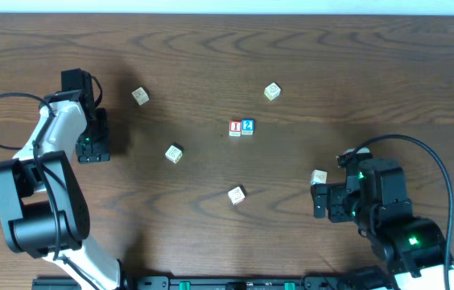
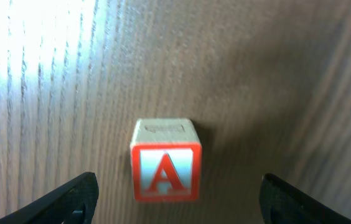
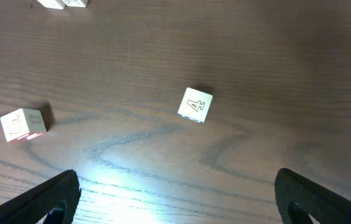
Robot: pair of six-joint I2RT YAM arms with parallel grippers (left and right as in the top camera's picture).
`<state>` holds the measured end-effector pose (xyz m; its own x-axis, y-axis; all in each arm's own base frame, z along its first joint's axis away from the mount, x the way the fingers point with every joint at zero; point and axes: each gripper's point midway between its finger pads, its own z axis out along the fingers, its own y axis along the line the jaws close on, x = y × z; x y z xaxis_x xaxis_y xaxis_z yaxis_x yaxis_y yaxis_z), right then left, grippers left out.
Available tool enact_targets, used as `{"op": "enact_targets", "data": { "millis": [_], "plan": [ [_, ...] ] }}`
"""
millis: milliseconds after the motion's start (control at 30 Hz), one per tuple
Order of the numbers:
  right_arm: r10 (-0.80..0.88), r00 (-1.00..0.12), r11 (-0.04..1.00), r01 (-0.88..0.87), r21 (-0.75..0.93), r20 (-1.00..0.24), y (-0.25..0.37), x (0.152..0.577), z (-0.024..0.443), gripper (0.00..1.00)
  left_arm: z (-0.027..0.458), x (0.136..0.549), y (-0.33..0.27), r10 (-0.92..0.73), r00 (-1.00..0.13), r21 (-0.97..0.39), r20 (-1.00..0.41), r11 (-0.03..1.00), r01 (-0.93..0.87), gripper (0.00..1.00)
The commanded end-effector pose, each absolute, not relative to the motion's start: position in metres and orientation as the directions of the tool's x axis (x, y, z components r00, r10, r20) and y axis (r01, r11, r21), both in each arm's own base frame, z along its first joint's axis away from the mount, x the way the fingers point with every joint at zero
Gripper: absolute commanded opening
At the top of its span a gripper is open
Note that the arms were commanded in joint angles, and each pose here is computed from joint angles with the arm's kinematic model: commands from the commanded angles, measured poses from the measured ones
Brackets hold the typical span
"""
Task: Spell out Ai2
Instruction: 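Reach the left gripper forward over the red 'A' block, then lower and close the left gripper on the red 'A' block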
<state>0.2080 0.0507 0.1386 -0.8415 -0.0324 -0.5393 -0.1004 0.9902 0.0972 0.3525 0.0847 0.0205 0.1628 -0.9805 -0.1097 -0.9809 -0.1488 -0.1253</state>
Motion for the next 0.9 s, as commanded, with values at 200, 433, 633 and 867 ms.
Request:
{"op": "enact_targets", "data": {
  "millis": [200, 433, 633, 867],
  "plan": [
    [-0.016, -0.843, 0.990, -0.088, 0.108, -0.537, 0.051, 0.207, 0.138, 0.99, 0.021, 0.357, 0.091, -0.980, 0.169, -0.127, -0.100, -0.156, -0.980, 0.71],
    [-0.016, -0.843, 0.990, -0.088, 0.108, -0.537, 0.051, 0.207, 0.138, 0.99, 0.019, 0.354, 0.094, -0.981, 0.148, -0.111, -0.122, -0.135, -0.985, 0.66],
    [-0.016, -0.843, 0.990, -0.088, 0.108, -0.537, 0.051, 0.207, 0.138, 0.99, 0.007, 0.350, 0.092, -0.983, 0.147, -0.074, -0.112, -0.139, -0.988, 0.65],
    [-0.016, -0.843, 0.990, -0.088, 0.108, -0.537, 0.051, 0.207, 0.138, 0.99, 0.003, 0.348, 0.092, -0.983, 0.147, -0.063, -0.107, -0.141, -0.988, 0.61]
  ]
}}
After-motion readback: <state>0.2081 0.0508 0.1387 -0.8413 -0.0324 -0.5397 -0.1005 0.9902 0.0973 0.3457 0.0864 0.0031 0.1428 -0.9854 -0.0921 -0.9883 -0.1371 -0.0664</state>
